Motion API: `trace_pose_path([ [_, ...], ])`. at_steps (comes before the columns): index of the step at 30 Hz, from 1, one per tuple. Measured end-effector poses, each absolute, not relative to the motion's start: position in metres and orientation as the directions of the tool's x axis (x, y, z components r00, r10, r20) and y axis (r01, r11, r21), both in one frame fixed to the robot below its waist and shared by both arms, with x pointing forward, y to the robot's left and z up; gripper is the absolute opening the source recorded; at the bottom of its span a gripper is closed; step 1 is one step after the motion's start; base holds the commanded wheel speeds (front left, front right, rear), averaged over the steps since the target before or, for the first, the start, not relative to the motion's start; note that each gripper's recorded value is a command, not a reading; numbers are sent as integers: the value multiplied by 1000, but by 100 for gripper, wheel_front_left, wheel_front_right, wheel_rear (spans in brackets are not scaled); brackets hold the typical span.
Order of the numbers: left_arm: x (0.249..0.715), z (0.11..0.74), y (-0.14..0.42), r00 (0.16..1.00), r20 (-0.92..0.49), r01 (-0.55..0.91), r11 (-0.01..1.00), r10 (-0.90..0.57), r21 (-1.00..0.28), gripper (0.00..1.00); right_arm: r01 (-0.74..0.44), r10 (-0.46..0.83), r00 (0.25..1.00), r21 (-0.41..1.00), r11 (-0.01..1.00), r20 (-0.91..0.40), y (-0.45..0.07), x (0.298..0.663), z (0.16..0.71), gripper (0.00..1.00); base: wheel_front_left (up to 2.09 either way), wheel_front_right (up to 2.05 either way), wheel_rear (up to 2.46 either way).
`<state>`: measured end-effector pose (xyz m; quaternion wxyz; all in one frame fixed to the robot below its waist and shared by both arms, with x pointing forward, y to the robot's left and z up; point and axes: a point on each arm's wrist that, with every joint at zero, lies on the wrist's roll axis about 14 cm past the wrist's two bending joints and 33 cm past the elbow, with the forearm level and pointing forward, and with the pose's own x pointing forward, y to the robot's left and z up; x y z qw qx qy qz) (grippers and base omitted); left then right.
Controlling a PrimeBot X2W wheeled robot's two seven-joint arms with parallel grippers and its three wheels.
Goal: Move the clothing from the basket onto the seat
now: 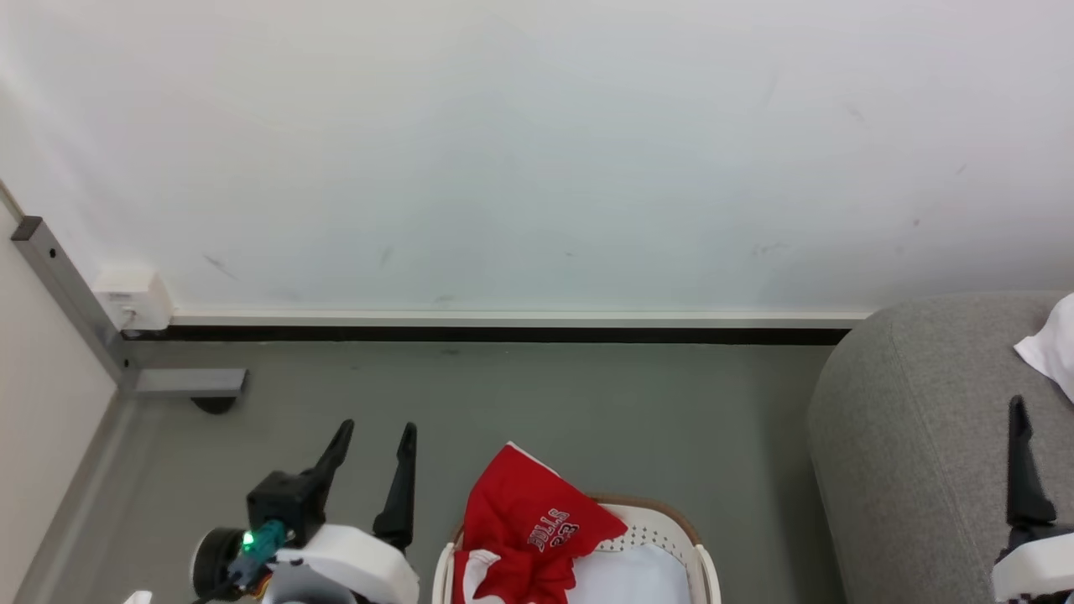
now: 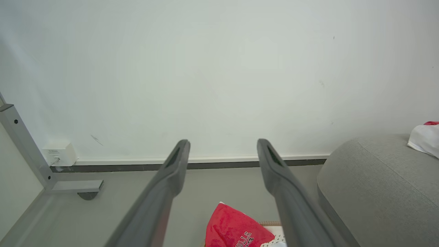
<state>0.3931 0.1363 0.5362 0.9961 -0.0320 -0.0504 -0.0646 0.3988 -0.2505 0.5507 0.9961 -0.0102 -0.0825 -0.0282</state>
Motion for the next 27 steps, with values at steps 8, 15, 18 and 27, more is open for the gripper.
trace_pose_path([
  [8,365,532,158,992,116,60,996,-52,-66,100,-38,35,993,31,999,113,-202,383,525,100,0,0,0],
  [15,347,524,160,994,107,25,994,-14,-102,100,-65,63,998,75,995,25,-181,365,492,100,0,0,0],
  [18,341,517,163,996,92,13,994,-4,-104,100,-64,65,998,82,995,-5,-179,360,481,100,0,0,0],
  [27,341,514,163,996,91,12,995,-3,-100,100,-87,90,995,92,992,-31,-169,359,472,100,0,0,0],
])
